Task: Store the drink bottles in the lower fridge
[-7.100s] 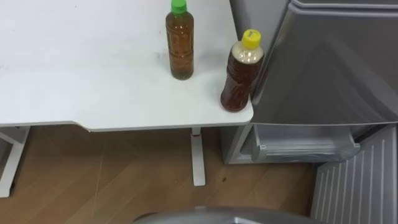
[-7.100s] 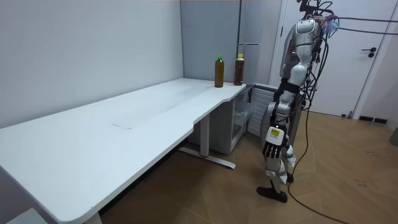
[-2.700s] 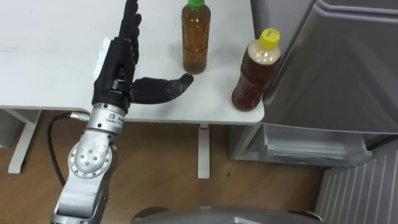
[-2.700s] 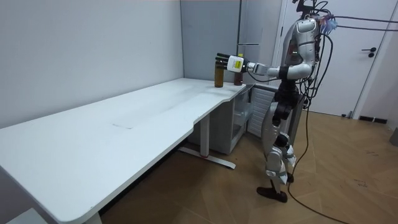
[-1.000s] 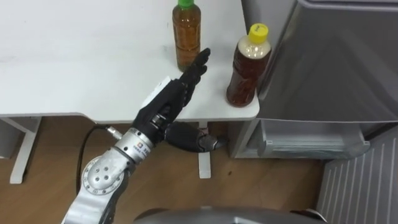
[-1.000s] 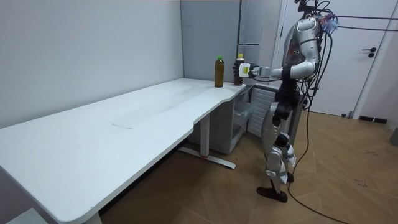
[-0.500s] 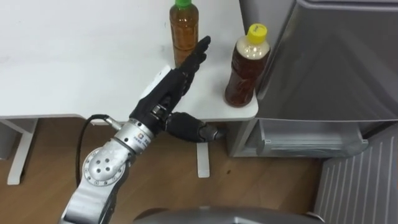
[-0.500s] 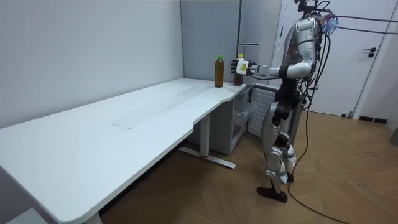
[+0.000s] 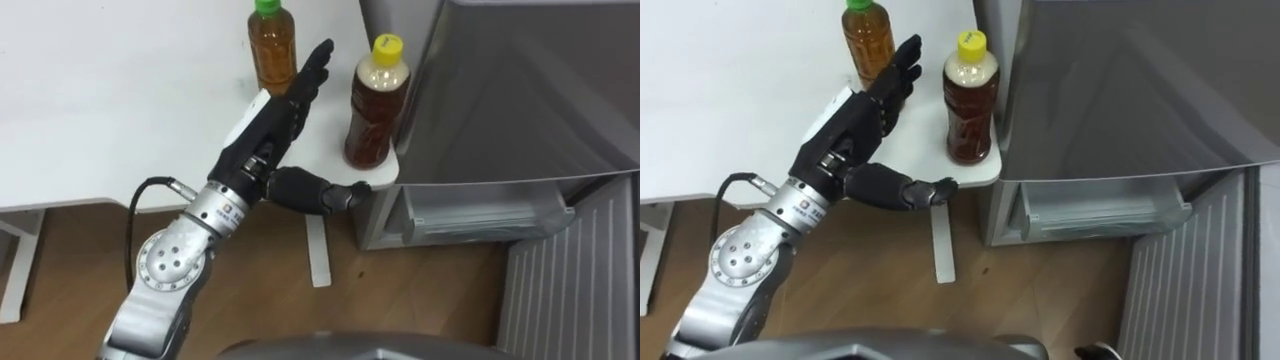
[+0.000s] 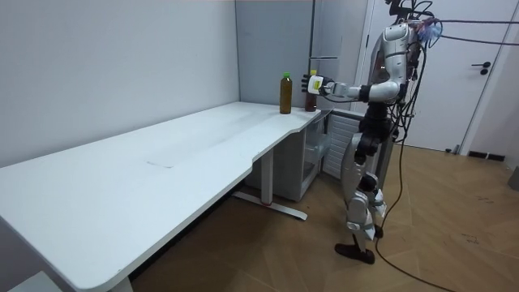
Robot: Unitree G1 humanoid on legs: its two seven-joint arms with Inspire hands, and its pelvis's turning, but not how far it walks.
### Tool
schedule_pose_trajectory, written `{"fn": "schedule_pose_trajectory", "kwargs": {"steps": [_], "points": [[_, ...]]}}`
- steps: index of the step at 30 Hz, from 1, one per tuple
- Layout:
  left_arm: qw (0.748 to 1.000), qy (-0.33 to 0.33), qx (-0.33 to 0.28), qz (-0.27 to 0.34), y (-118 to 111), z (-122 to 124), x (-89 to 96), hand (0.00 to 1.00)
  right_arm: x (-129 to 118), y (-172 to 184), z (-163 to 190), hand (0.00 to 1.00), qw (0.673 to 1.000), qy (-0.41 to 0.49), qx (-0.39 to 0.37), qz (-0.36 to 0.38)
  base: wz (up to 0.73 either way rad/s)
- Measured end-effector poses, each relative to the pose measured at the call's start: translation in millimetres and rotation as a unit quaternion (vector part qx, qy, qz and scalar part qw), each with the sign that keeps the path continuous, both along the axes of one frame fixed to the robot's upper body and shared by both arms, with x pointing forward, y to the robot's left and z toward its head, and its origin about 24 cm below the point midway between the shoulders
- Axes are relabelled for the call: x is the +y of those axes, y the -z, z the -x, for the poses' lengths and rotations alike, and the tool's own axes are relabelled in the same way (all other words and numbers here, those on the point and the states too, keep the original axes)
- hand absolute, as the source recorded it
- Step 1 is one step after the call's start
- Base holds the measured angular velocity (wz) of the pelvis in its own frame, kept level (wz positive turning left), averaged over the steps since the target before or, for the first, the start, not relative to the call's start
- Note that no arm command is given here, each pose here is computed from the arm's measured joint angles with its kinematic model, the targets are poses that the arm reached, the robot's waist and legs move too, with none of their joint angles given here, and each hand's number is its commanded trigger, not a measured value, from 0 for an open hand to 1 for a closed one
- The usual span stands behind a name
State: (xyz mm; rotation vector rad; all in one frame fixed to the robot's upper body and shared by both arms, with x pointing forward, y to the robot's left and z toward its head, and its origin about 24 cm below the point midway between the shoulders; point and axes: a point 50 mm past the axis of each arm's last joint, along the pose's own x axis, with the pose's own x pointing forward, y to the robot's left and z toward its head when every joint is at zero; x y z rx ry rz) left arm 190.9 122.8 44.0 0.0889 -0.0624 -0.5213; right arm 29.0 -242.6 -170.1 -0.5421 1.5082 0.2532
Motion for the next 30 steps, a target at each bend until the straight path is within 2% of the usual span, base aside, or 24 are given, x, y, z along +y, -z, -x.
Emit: {"fn": "schedule_pose_trajectory", "kwargs": {"steps": [30], "points": [[0.997, 0.004, 0.079, -0.001, 21.4, -1.2, -5.0, 0.00, 8.0, 2.0, -0.6, 0.00, 1.000, 0.008, 0.008, -0.003, -0.01]]}}
